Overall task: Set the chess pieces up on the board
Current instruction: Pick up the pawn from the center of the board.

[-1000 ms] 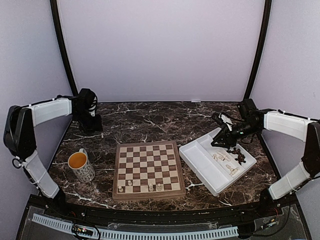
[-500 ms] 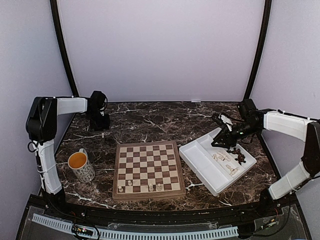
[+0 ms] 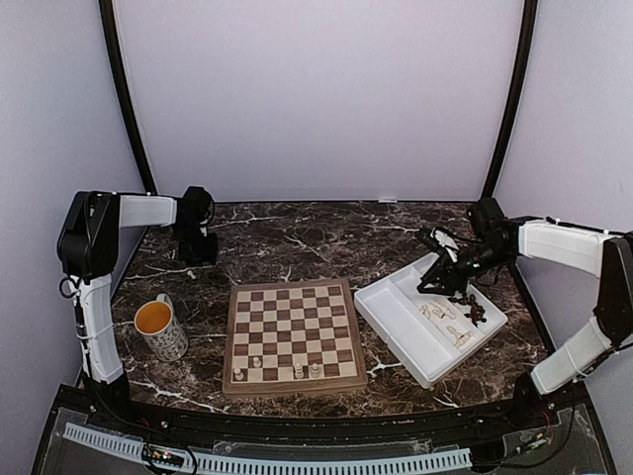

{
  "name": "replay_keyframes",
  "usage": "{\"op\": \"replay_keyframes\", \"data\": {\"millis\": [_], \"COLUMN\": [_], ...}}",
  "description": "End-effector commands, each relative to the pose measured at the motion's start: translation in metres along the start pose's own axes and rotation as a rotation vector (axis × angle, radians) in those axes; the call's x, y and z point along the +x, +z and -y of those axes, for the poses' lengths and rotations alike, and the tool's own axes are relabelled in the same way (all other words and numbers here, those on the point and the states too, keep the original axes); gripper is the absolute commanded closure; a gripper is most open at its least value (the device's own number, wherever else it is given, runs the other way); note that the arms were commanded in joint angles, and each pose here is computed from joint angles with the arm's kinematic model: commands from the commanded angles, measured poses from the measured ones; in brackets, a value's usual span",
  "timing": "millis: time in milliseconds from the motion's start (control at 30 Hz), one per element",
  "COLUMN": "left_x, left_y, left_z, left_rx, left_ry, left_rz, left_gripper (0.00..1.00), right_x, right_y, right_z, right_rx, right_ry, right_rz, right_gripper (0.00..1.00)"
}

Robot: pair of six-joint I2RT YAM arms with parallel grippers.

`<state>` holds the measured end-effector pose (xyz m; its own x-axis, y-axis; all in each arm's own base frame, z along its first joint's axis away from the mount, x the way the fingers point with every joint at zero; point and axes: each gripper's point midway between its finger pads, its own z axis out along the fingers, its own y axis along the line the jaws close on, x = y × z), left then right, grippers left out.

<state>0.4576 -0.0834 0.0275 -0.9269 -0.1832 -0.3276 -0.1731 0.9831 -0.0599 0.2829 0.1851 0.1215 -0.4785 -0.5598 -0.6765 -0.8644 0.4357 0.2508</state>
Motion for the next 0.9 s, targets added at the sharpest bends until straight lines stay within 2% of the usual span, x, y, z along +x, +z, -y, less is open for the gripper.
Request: {"op": "replay_keyframes", "data": {"millis": [0, 100, 300, 433, 733, 867], "left_x": [-0.011, -0.015, 0.020, 0.043, 0.056, 0.065], "left_y": [-0.019, -0.038, -0.055, -0.051, -0.057, -0.058], "left_z": [0.009, 0.003, -0.029, -0.042, -0.068, -0.068], "left_rx": [0.028, -0.005, -0.096, -0.129, -0.184, -0.146], "left_ry": [0.018, 0.004, -0.042, 0.019, 0.204, 0.281], "left_rz": [0.051, 0.093, 0.089, 0.055, -0.034, -0.083], "left_gripper": [0.61, 0.62, 0.60, 0.61, 0.64, 0.65], "right_x": [-0.004, -0.004, -0.003, -0.001, -0.001, 0.000], "right_y": [0.001, 0.001, 0.002, 0.005, 0.006, 0.006], "right_z": [-0.001, -0.001, -0.001, -0.003, -0.006, -0.006], "right_rx": [-0.010, -0.009, -0.011, -0.026, -0.041, -0.043], "right_ry": [-0.015, -0.015, -0.013, -0.012, -0.017, -0.017], "right_rz": [0.000, 0.001, -0.006, -0.013, -0.020, -0.022], "right_gripper": [0.58, 0.58, 0.58, 0.58, 0.58, 0.58]}}
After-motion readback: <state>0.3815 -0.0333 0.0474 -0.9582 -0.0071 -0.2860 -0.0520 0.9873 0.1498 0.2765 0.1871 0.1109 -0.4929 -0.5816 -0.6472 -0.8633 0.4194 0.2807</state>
